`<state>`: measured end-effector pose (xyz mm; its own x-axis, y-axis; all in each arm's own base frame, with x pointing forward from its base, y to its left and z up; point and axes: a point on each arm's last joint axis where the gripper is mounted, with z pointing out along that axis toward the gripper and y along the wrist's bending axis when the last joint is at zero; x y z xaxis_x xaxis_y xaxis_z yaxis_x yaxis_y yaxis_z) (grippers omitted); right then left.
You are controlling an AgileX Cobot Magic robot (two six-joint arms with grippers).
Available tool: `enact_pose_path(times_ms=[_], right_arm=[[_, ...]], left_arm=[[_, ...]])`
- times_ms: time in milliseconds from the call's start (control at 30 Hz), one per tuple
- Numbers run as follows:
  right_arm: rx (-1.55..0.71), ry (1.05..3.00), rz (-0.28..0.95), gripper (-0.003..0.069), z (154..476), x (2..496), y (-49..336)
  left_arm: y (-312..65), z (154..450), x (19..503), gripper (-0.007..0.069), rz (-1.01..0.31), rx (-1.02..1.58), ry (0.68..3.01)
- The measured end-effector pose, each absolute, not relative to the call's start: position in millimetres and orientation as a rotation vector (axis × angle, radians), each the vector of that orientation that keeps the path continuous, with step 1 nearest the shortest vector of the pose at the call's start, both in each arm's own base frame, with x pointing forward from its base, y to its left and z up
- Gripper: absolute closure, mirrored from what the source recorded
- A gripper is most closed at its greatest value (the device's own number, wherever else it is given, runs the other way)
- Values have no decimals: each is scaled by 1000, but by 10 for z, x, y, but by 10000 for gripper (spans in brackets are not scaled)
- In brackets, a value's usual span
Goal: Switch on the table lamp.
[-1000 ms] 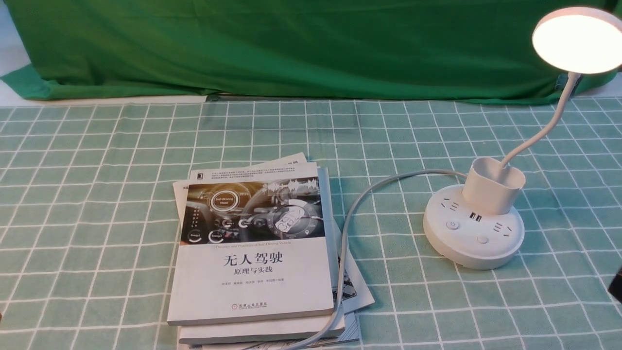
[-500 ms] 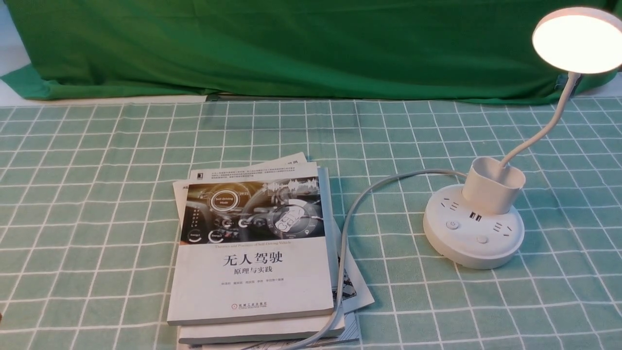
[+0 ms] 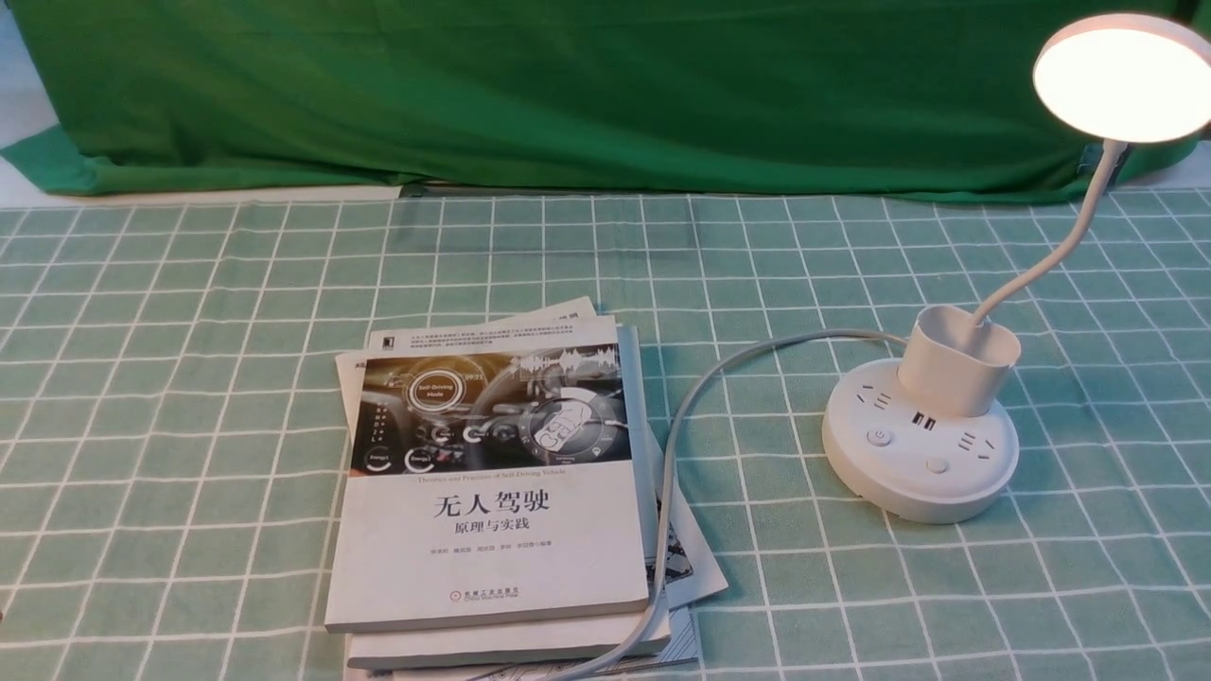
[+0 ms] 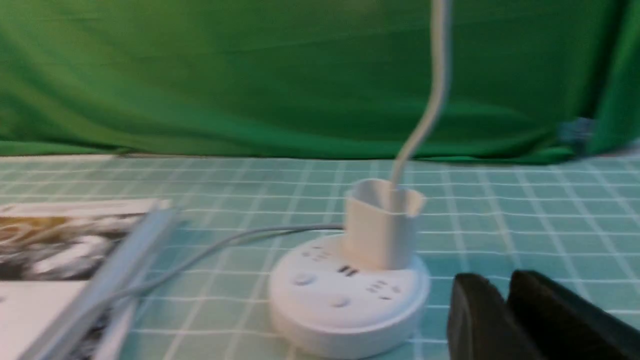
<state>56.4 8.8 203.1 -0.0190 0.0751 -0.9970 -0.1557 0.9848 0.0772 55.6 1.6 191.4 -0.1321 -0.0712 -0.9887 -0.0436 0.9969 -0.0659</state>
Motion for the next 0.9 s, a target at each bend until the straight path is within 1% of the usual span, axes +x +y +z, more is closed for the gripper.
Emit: enact_pose_path(times_ms=[67, 167, 433, 900], right_arm=[[4, 1579, 114, 504, 2023, 570, 39], [22, 1589, 82, 498, 2013, 571, 21], [-35, 1712, 97, 494, 1900, 562, 44], [-54, 1723, 81, 466, 1889, 560, 44]], left_arm=[[16, 1914, 556, 604, -24, -86, 1704], [16, 1914, 556, 604, -23, -86, 1704], [17, 1914, 556, 604, -20, -84, 1704], [17, 1914, 556, 604, -20, -84, 1704]])
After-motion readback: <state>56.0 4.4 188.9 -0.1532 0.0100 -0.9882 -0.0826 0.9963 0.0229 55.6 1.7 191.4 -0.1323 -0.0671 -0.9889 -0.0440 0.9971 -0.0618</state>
